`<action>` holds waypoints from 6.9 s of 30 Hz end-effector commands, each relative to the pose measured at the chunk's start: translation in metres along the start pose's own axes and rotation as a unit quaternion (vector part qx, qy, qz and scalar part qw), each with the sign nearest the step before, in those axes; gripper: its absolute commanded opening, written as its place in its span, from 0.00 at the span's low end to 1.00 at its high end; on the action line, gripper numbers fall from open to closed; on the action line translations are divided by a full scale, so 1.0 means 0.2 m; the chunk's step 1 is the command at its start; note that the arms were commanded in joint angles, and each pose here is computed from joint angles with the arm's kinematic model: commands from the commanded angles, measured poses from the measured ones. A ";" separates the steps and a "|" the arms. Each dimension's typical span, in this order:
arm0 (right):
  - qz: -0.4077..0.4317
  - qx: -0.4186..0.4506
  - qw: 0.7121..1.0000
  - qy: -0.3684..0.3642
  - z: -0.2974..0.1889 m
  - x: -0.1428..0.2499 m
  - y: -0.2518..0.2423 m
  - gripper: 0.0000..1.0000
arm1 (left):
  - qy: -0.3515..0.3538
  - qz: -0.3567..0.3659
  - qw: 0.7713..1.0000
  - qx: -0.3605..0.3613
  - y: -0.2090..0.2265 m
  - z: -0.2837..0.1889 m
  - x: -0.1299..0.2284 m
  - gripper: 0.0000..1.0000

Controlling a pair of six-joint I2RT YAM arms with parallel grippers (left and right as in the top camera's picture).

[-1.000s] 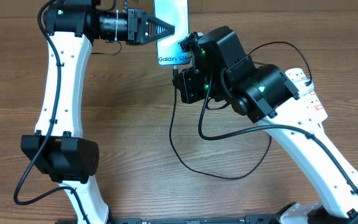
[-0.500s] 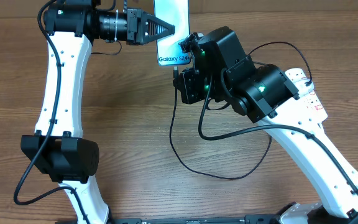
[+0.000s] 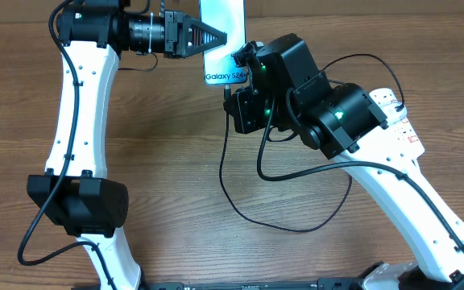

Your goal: Plug charger to phone and switch on socket

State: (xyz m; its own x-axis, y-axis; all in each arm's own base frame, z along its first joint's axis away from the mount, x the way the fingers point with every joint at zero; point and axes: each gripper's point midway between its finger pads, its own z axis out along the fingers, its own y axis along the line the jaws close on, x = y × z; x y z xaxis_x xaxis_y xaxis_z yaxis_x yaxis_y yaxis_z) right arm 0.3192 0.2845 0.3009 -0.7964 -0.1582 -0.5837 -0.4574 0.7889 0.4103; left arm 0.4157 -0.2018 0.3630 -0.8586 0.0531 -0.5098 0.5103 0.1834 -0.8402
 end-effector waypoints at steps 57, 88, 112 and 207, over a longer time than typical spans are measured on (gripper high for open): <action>0.007 -0.005 0.999 -0.031 -0.08 -0.08 0.01 0.04 | -0.001 0.046 0.998 0.031 -0.07 -0.01 -0.01 0.04; 0.007 -0.021 0.999 -0.028 -0.08 -0.08 0.04 0.04 | -0.001 0.045 0.998 0.044 -0.09 -0.01 0.00 0.04; 0.010 -0.010 0.999 -0.041 -0.08 -0.11 0.01 0.04 | -0.001 0.056 0.998 0.040 -0.09 -0.01 0.00 0.04; 0.258 0.195 0.946 -0.028 -0.24 0.02 -0.63 1.00 | 0.193 -0.223 0.895 -0.334 1.47 0.40 0.70 0.08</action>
State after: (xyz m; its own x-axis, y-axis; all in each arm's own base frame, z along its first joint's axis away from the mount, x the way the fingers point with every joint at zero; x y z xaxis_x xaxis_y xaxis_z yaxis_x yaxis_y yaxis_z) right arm 0.3524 0.1572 0.2642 -0.8683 0.3173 -0.3813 0.1836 0.9196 0.3473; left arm 0.4528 -0.2166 0.0356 -0.9875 0.1549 0.0298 0.1103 0.8132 -0.5714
